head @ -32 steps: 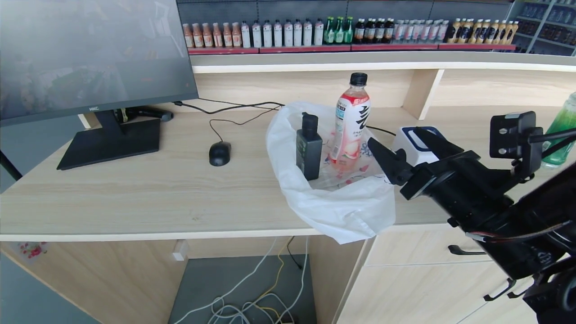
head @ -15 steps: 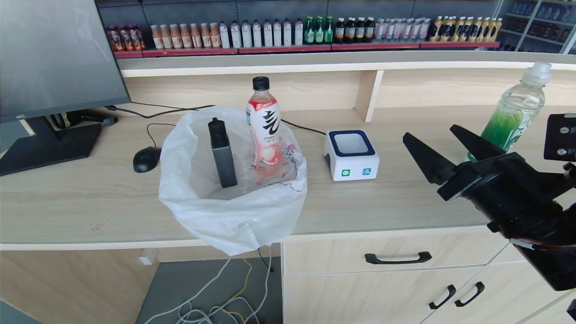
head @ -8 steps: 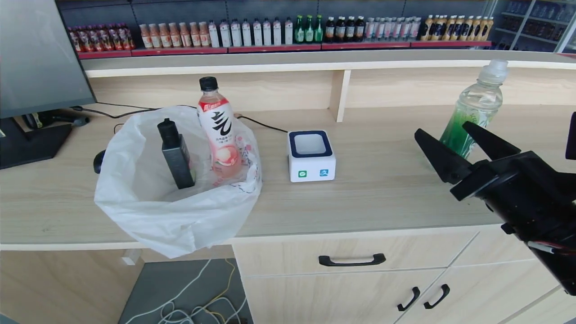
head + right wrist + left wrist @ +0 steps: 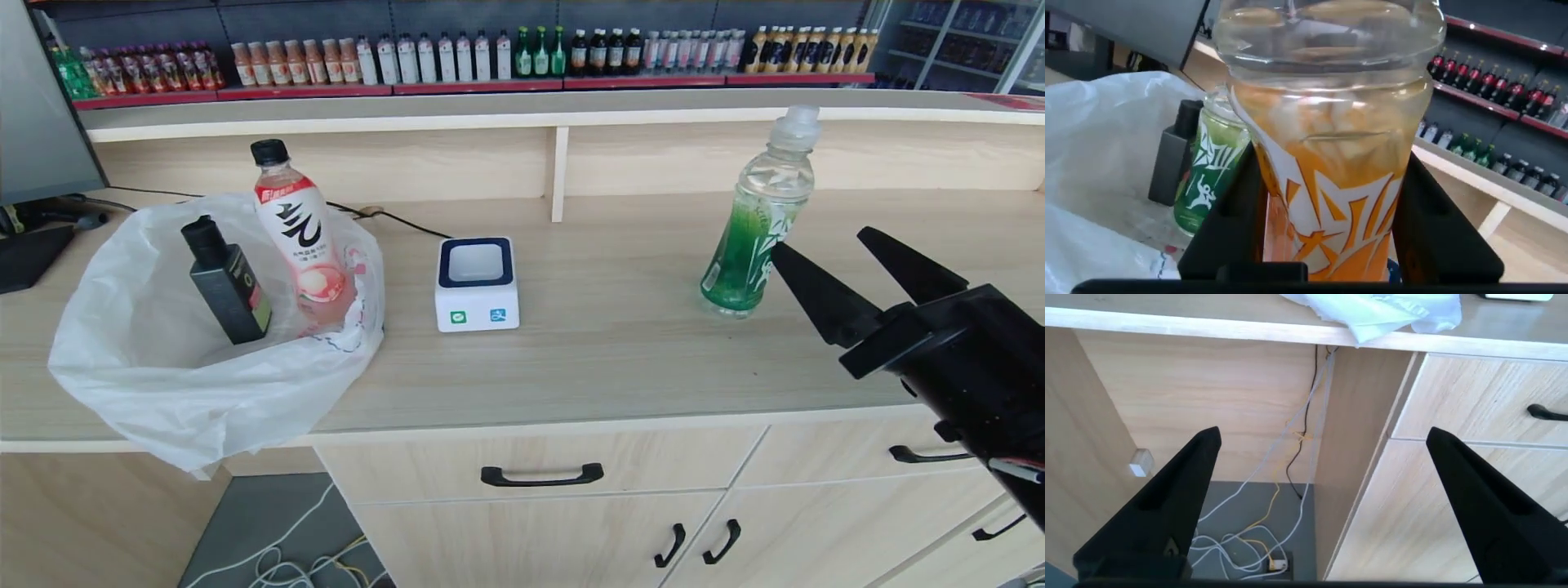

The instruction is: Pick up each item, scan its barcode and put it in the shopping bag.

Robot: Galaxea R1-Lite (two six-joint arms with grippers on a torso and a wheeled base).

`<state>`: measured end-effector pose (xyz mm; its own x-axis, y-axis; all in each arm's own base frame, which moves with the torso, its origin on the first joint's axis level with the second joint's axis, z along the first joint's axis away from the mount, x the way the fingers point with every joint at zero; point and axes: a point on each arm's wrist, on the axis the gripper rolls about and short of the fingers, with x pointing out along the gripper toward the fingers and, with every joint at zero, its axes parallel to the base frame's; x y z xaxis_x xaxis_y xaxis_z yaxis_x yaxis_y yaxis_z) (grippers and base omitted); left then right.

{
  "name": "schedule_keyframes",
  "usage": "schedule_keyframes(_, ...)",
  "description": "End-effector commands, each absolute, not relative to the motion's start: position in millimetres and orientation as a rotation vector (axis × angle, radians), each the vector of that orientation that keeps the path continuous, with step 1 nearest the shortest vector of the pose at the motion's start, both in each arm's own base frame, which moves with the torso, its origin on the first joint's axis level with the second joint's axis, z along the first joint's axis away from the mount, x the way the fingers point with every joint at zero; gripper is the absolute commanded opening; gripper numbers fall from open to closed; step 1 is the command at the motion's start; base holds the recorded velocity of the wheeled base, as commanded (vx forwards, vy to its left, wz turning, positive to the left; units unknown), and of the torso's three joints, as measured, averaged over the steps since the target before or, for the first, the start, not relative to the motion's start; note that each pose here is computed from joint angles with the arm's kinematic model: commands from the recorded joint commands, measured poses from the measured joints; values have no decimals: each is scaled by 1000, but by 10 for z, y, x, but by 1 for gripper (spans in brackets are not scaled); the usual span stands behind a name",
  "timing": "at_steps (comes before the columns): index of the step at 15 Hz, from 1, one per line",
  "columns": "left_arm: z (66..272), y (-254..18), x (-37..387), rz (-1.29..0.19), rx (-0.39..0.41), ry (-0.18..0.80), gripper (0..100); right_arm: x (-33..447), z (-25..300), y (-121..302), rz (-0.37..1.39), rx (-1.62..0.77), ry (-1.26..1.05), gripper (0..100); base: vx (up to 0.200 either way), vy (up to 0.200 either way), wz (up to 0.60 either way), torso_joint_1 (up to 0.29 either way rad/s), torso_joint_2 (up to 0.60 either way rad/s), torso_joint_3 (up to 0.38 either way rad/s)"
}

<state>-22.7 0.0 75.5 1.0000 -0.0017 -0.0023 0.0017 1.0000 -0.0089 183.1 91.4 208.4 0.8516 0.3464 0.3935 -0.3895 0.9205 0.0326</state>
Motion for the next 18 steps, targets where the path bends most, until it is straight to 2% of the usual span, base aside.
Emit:
schedule_keyframes(1,755,0,-227,-2,-9,2,100,1816,2091,905,387,113,-396,100,0,-200,0,2,2,2)
schedule_keyframes(8,755,0,-227,-3,-6,2,100,1814,2070,900,386,110,-388,100,0,-200,0,2,4,3)
schedule_keyframes(11,755,0,-227,-2,-5,2,100,1925,1961,1070,434,108,-333,100,0,0,0,0,0,0)
schedule_keyframes(14,755,0,-227,-2,-5,2,100,2105,1949,1417,512,119,-330,100,0,0,0,0,0,0)
schedule_keyframes(18,755,0,-227,-2,-5,2,100,2424,1826,1632,433,149,-295,100,0,0,0,0,0,0)
